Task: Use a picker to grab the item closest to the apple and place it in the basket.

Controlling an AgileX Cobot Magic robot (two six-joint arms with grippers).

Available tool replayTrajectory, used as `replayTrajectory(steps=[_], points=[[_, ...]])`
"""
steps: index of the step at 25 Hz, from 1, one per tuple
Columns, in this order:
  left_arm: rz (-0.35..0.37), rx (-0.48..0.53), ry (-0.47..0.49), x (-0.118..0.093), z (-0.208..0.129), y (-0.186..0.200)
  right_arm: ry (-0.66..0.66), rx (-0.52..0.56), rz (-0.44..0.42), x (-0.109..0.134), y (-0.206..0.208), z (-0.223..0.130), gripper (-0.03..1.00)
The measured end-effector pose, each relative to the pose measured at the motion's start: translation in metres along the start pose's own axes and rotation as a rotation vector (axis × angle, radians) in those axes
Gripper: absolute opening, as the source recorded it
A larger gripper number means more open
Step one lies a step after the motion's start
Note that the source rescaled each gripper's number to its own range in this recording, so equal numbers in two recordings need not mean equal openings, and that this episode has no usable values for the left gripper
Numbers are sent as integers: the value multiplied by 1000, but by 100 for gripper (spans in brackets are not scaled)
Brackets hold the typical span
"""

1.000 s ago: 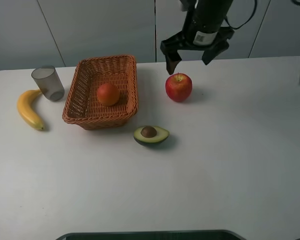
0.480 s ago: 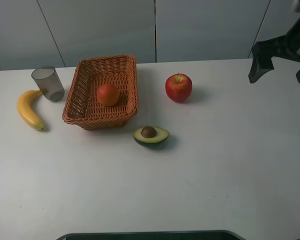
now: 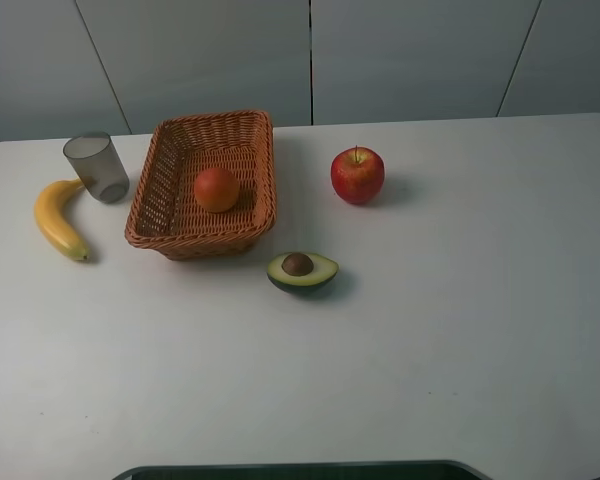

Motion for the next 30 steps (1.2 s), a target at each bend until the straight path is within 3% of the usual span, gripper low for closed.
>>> replayTrajectory(steps=[14, 21, 30], points=[[0, 0, 0, 0, 0, 0, 73, -366, -7, -2, 95, -63, 100], [0, 0, 0, 0, 0, 0, 179, -495, 51, 12, 94, -93, 100], [0, 0, 0, 0, 0, 0, 235, -551, 94, 21, 79, -119, 100]])
Point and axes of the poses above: a point on each arm's last joint axis where the gripper is mounted, y pointing back along that axis away from the gripper, x along the wrist's bending axis when the last joint is at zero, z = x × y, the point moved 7 cm from there along -y, pointing out along that axis toward the gripper, and after that the axes turned 6 degrees about y, right-handed, at the moved point
